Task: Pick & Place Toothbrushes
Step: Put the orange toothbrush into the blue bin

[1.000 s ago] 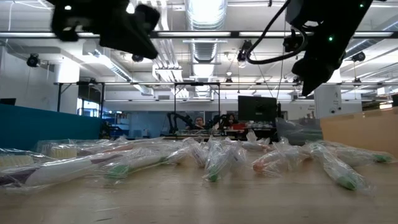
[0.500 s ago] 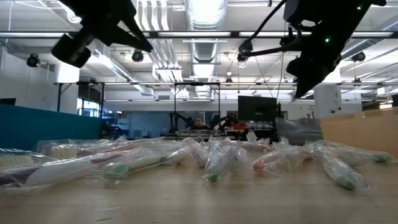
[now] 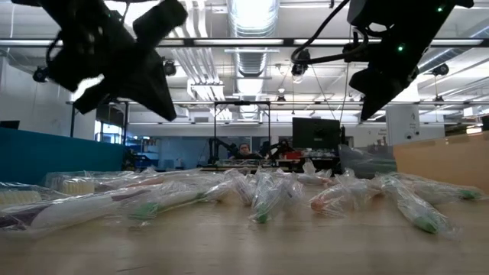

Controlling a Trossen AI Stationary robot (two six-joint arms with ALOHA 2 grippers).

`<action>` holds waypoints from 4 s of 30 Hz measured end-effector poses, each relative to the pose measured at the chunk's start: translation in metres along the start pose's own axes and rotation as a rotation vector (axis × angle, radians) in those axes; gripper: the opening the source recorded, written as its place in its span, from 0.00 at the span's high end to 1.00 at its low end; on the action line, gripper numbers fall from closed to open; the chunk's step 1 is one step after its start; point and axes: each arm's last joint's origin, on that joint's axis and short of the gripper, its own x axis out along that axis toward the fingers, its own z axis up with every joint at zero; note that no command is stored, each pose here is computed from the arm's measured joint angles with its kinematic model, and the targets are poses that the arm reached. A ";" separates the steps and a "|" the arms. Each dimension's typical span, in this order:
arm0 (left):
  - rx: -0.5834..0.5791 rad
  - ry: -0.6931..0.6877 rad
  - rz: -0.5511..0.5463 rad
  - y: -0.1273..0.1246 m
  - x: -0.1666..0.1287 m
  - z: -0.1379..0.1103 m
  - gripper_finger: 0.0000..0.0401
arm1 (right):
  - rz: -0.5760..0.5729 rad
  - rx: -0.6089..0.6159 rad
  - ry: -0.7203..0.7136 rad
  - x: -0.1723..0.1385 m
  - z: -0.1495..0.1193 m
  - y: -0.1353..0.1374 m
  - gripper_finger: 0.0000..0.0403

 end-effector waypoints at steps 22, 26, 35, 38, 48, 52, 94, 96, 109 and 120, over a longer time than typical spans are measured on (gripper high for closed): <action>0.101 -0.192 -0.074 0.012 0.022 0.004 0.68 | 0.017 0.015 -0.006 0.000 0.001 0.001 0.98; 0.129 -0.193 -0.114 0.020 0.030 0.000 0.67 | 0.019 0.018 -0.009 0.000 0.001 0.002 0.98; 0.148 -0.198 -0.188 0.023 0.051 0.003 0.67 | 0.020 0.013 -0.008 0.001 0.001 0.002 0.98; 0.159 -0.178 -0.218 0.021 0.056 0.004 0.67 | 0.021 0.011 -0.006 0.001 0.000 0.002 0.98; 0.175 -0.187 -0.291 0.012 0.063 0.002 0.67 | 0.041 0.001 -0.004 0.001 0.001 0.003 0.98; 0.177 -0.192 -0.315 0.009 0.069 0.004 0.67 | 0.042 0.003 -0.006 0.001 0.001 0.004 0.98; 0.210 -0.140 -0.343 0.012 0.079 0.006 0.89 | 0.040 -0.007 -0.004 0.002 0.000 0.004 0.98; 0.206 -0.137 -0.333 0.015 0.079 0.005 0.90 | 0.039 -0.007 -0.004 0.002 0.000 0.004 0.98; 0.100 -0.096 -0.273 0.037 0.072 -0.006 0.90 | 0.034 -0.015 0.002 0.004 -0.003 0.003 0.98; -0.276 -0.047 -0.143 0.064 0.041 -0.034 0.91 | 0.032 -0.017 0.004 0.004 -0.003 0.003 0.98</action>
